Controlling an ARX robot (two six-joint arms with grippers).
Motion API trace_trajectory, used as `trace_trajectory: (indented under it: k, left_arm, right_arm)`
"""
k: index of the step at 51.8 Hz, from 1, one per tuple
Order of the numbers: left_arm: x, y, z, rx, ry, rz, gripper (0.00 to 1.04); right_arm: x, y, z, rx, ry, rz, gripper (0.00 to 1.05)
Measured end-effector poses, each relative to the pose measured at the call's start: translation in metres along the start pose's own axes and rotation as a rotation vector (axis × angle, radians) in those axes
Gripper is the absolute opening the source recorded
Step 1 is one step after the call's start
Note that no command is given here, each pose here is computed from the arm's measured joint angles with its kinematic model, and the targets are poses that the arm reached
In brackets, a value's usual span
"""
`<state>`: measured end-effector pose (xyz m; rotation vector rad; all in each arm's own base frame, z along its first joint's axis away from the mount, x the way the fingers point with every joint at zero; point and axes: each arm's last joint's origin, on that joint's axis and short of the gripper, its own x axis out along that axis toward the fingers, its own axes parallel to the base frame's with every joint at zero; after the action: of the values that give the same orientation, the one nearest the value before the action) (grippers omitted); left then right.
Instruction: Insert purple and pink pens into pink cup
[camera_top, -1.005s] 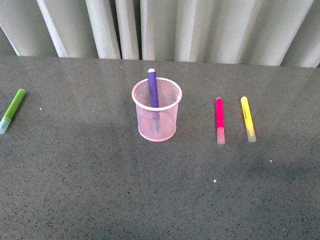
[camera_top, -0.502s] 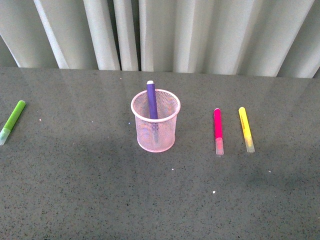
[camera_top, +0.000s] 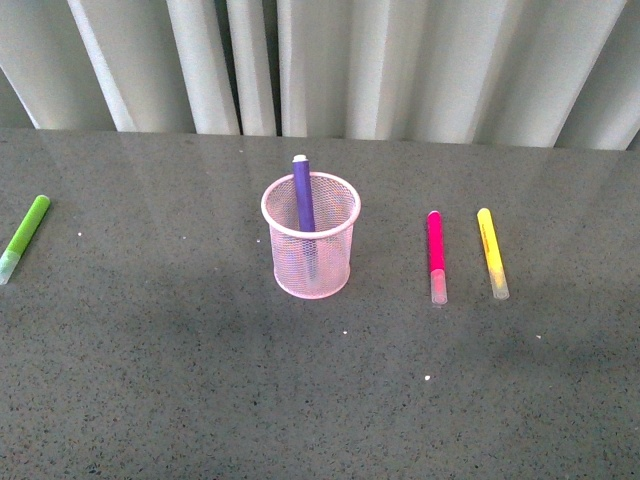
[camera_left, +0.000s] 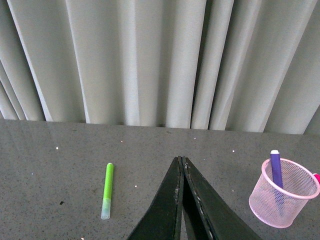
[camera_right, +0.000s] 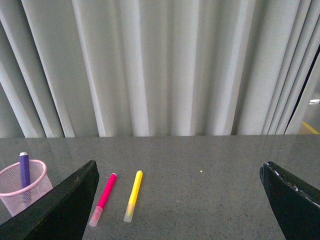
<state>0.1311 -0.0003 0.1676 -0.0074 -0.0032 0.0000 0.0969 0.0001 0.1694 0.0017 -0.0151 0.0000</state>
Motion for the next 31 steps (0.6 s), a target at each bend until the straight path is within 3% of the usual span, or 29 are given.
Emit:
trace_trajectory:
  k: [31]
  left_arm:
    - [-0.017,0.000,0.003,0.000,-0.011,0.000,0.04]
  right_arm:
    - [0.000,0.000,0.000,0.000,0.000,0.000,0.98]
